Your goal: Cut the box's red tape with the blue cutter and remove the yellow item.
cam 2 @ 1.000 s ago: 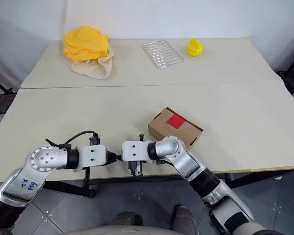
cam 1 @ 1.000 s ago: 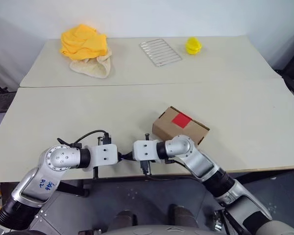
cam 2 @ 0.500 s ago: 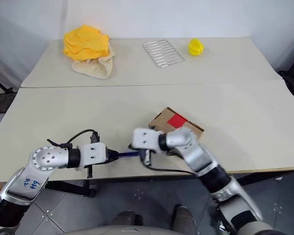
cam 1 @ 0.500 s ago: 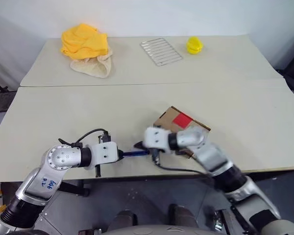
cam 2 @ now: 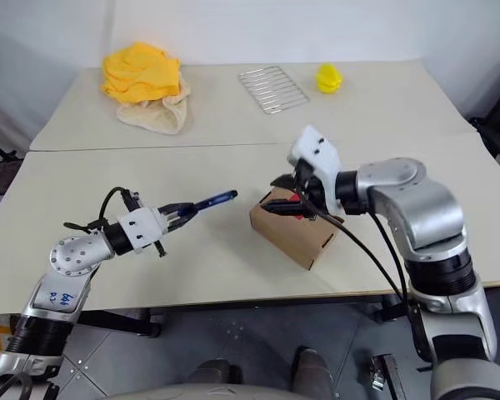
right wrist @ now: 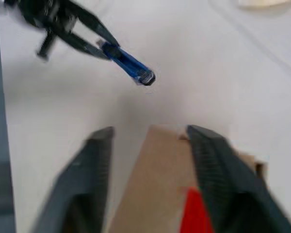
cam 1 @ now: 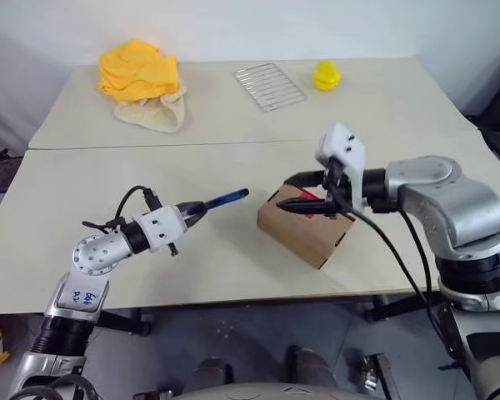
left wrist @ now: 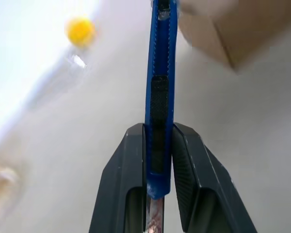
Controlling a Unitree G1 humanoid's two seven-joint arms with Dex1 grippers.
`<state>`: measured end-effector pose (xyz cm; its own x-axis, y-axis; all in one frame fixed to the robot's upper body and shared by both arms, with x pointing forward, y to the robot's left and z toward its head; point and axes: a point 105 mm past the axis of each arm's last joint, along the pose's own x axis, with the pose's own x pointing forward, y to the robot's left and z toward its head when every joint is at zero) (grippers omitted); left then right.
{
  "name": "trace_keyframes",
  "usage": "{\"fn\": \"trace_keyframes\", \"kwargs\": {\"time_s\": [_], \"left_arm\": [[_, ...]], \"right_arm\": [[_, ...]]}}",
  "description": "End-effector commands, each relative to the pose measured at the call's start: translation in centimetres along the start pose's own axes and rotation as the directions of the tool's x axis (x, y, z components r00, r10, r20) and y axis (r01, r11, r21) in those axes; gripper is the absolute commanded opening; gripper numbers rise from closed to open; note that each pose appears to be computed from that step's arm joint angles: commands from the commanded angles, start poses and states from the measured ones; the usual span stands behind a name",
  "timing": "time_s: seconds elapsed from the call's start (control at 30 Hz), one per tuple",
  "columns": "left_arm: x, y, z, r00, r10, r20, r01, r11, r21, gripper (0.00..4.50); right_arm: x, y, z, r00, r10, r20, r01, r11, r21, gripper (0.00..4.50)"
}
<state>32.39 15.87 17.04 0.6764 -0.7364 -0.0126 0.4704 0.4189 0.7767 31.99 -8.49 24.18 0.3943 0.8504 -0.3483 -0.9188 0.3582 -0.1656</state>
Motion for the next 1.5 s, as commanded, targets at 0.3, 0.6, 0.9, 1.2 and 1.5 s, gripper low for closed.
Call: {"fn": "trace_keyframes", "kwargs": {"time_s": [0.3, 0.6, 0.9, 1.2, 1.5], "left_arm": [[1.4, 2.8, 3.4, 0.964, 0.139, 0.226, -0.187, 0.961, 0.204, 0.4], [2.7, 2.9, 4.7, 0.947, 0.149, 0.283, -0.214, 0.952, 0.217, 0.4], [3.0, 3.3, 4.9, 0.945, 0.15, 0.29, -0.217, 0.953, 0.213, 0.4], [3.0, 3.3, 4.9, 0.945, 0.149, 0.291, -0.215, 0.954, 0.209, 0.4], [3.3, 3.4, 5.0, 0.944, 0.155, 0.293, -0.219, 0.955, 0.202, 0.4]], "right_arm": [[1.4, -1.3, 6.0, 0.993, 0.059, 0.104, -0.083, 0.968, 0.237, 4.48], [3.3, -1.5, 5.6, 0.988, 0.136, 0.075, -0.152, 0.949, 0.275, 4.48], [4.3, -2.1, 5.9, 0.987, 0.141, 0.077, -0.157, 0.951, 0.266, 4.48], [4.2, -2.0, 6.2, 0.985, 0.159, 0.072, -0.172, 0.954, 0.244, 4.48], [4.0, -1.9, 5.7, 0.985, 0.162, 0.065, -0.173, 0.959, 0.226, 3.81]]}}
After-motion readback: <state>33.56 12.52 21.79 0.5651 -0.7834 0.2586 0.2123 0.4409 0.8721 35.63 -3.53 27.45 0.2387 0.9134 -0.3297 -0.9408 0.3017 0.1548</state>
